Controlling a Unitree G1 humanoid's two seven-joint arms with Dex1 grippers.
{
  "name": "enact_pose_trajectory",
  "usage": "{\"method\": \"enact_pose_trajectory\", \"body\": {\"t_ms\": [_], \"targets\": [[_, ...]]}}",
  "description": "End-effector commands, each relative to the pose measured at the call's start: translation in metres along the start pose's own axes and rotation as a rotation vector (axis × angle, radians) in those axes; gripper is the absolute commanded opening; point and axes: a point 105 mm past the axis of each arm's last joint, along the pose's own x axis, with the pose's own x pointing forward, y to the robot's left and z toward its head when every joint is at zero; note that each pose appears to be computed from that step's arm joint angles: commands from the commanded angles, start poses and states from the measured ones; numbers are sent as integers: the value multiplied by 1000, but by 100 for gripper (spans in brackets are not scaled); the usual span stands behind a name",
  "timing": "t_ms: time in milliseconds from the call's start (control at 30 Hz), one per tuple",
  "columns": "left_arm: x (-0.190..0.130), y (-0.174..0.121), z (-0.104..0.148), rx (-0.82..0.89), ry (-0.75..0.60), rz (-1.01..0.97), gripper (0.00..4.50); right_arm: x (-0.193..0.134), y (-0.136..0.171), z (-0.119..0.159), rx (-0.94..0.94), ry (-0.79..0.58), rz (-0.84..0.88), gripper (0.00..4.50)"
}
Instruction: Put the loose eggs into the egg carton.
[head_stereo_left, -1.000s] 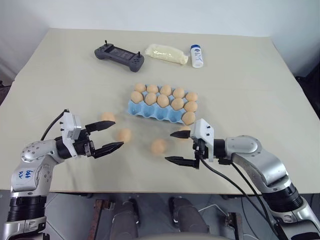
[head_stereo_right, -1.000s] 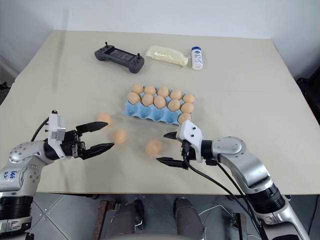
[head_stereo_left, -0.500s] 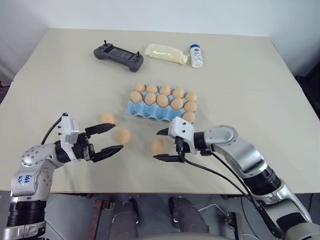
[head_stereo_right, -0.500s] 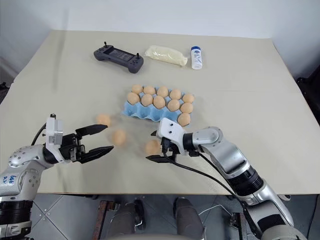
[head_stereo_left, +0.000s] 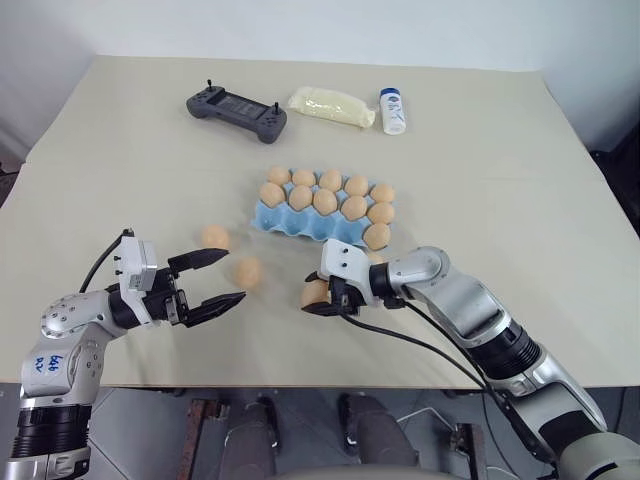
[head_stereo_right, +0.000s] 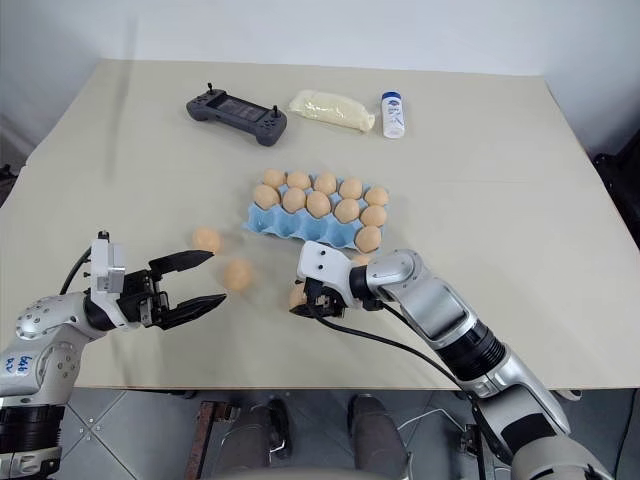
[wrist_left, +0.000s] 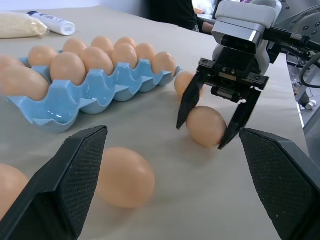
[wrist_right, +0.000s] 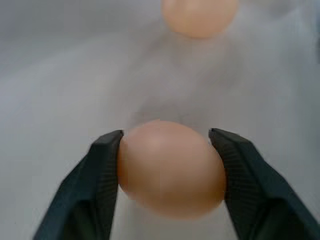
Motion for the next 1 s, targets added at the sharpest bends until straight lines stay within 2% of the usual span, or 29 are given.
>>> {"method": "enact_pose_trajectory", "body": {"t_ms": [33,167,267,333,633,900,1000], "targets": [[1,2,9,44,-23,3,450,-4,-4,18,-39,-50,-18,227],[2,3,9,44,-26,-1,450,-13,-9,38,-51,-110,-47,225],[3,2,10,40,-41,-20,450,-31,-29,61,-44,-198,-154,224],[2,2,10,42,-37,-26,450,-41,-41,65,-37,-213,-213,224],[2,4,3,58,-2,-42,450,-70,-94,42,-1,-147,-445,224],[5,7,5,72,-10,-36,450,-59,-99,35,-2,-141,-425,224],[4,8,6,77,-13,-29,450,-56,-91,39,-2,-160,-379,327]]}}
